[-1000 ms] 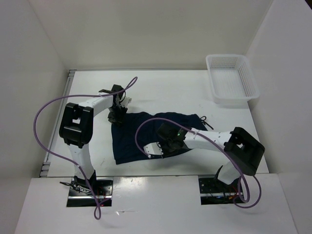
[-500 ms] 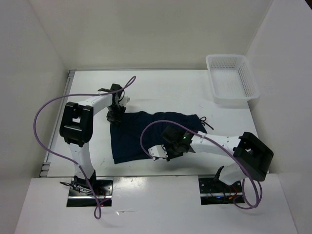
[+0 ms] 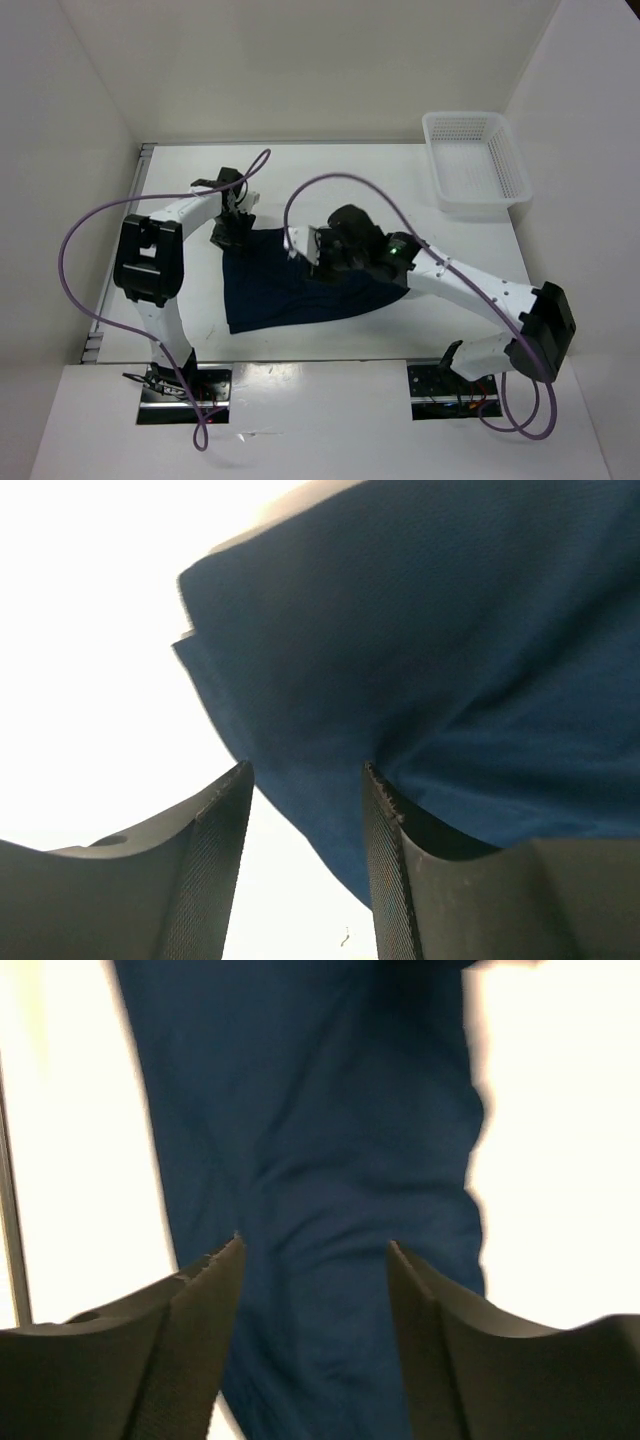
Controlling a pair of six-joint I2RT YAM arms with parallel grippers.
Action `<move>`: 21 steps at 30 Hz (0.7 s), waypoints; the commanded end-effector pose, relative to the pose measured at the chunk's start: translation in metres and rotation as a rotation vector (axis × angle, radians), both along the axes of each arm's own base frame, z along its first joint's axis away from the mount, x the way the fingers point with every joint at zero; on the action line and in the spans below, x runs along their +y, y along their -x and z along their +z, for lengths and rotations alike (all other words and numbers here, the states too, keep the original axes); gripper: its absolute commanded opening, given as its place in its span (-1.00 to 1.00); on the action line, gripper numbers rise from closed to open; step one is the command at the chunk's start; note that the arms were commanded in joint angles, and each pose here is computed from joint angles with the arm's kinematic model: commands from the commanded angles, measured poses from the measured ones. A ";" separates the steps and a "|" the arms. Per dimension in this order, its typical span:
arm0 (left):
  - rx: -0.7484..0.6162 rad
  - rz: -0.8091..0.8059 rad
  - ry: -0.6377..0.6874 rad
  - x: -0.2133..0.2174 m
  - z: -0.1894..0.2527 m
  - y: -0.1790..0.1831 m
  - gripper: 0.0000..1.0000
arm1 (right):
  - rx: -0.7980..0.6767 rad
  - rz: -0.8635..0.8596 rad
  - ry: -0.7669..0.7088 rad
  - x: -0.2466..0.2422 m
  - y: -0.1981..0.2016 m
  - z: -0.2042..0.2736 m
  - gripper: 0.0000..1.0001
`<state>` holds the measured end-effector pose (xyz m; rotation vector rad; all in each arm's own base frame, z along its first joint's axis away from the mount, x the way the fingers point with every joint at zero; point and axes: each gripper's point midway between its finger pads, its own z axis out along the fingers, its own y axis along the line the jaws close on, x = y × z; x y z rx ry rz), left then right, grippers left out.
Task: Fold and stack the shorts
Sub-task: Fold the shorts
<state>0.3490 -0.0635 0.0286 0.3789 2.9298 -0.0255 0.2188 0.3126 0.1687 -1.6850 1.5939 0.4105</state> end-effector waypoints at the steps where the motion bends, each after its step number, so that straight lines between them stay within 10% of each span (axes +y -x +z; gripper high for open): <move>1: -0.102 0.001 0.029 -0.001 0.035 -0.011 0.10 | 0.007 -0.212 -0.287 0.007 -0.046 0.073 0.35; 9: -0.128 0.001 0.034 -0.001 0.058 -0.009 0.19 | 0.114 -0.850 -0.384 -0.126 -0.198 0.035 0.55; 21: 0.088 0.073 0.115 0.013 -0.005 0.012 0.27 | 0.307 -1.051 -0.055 -0.224 -0.201 -0.095 0.65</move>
